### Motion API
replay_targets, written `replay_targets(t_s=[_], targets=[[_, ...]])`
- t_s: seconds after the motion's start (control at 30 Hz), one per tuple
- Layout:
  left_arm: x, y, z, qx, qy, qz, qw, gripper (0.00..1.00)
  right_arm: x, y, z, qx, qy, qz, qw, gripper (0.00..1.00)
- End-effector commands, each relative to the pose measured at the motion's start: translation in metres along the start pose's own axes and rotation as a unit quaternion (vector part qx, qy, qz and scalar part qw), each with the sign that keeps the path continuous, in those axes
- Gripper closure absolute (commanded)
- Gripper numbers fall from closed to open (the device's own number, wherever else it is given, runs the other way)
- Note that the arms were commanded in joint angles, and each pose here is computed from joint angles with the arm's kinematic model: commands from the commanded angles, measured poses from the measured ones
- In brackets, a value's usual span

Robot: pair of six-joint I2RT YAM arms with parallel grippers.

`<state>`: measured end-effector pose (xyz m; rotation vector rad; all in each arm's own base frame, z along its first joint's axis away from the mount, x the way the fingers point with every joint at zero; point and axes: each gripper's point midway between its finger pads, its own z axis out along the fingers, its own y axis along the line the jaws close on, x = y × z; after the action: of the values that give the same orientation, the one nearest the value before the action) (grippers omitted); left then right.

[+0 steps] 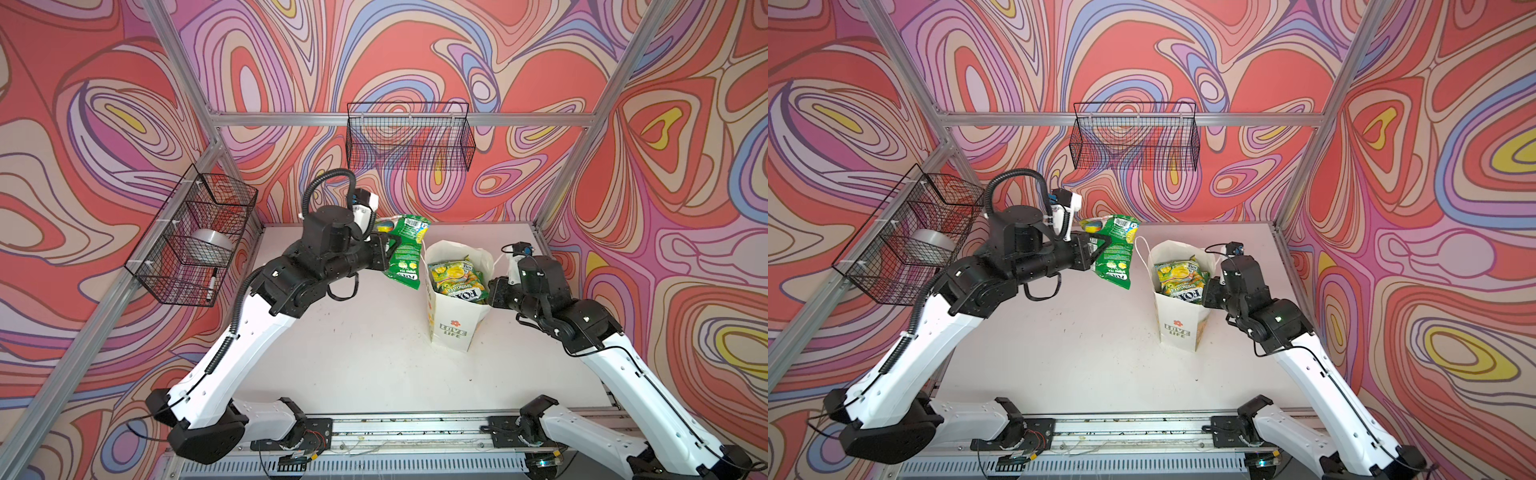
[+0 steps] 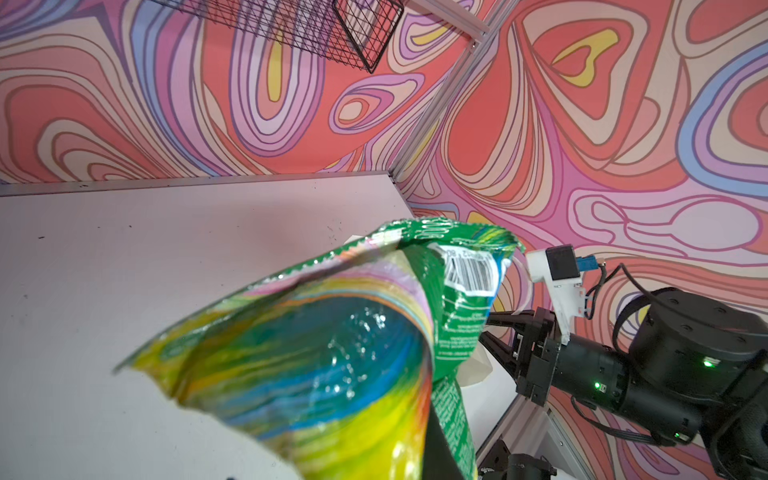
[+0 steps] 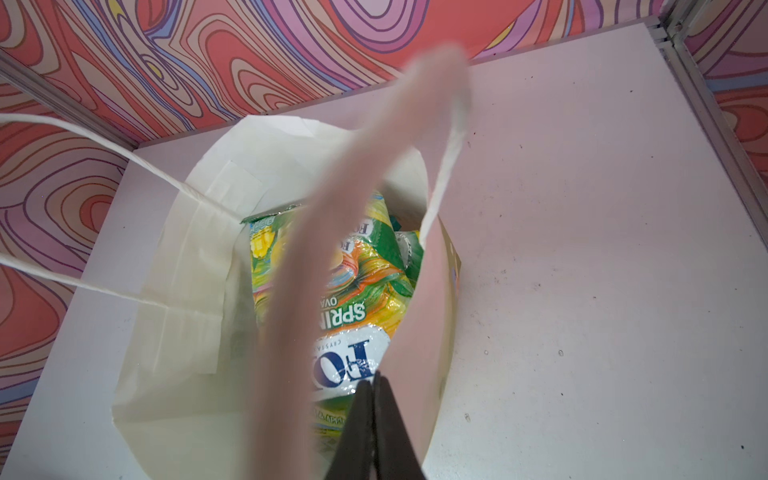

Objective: Place the snacks into the paper bag
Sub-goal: 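Lower the green packet into the bag held by the right gripper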

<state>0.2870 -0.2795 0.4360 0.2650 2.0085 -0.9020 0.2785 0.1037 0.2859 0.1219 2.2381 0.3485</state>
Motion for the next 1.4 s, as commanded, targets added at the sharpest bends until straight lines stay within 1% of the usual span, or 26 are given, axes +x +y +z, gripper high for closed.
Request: replay_targets(t_s=[0.0,0.07,0.13,0.27,0.37,0.5,0.57,0.73,0.93,1.07,1.23,1.37], targets=[[-0.031,-0.046,0.008,0.037,-0.056,0.028,0.997,0.88,-0.014,0.009,-0.006,-0.022,-0.031,0.007,0.999,1.0],[-0.026,-0.065,0.024,0.046,-0.05,0.045,0.997,0.88,-0.014,0.008,-0.006,-0.017,-0.028,0.006,0.999,1.0],[-0.016,-0.082,0.043,0.055,-0.032,0.06,0.996,0.88,-0.015,0.007,-0.007,-0.015,-0.03,0.005,0.999,1.0],[0.005,-0.106,0.08,0.048,0.003,0.099,0.994,0.88,-0.015,0.008,-0.009,-0.021,-0.034,0.009,0.999,1.0],[0.022,-0.101,0.107,0.02,0.026,0.11,0.993,0.88,-0.016,0.007,-0.015,-0.019,-0.037,0.008,0.999,1.0],[0.028,-0.085,0.129,-0.023,0.024,0.119,0.992,0.88,-0.015,0.003,-0.021,-0.015,-0.039,0.005,0.999,1.0],[0.03,-0.08,0.136,-0.038,0.025,0.122,0.991,0.88,-0.014,0.004,-0.022,-0.016,-0.038,0.005,0.999,1.0],[0.047,-0.069,0.154,-0.06,0.049,0.13,0.989,0.88,-0.015,0.003,-0.021,-0.014,-0.039,0.004,0.999,1.0],[0.064,-0.054,0.169,-0.086,0.072,0.154,0.982,0.88,-0.016,0.006,-0.02,-0.019,-0.038,0.003,0.999,1.0],[0.064,-0.053,0.176,-0.091,0.072,0.17,0.979,0.87,-0.014,0.008,-0.017,-0.026,-0.034,0.006,0.999,1.0],[0.092,-0.046,0.181,-0.087,0.119,0.159,0.976,0.88,-0.018,0.005,-0.021,-0.016,-0.04,0.004,0.999,1.0],[0.106,-0.045,0.179,-0.077,0.134,0.145,0.977,0.88,-0.018,0.005,-0.02,-0.018,-0.043,0.006,0.999,1.0]])
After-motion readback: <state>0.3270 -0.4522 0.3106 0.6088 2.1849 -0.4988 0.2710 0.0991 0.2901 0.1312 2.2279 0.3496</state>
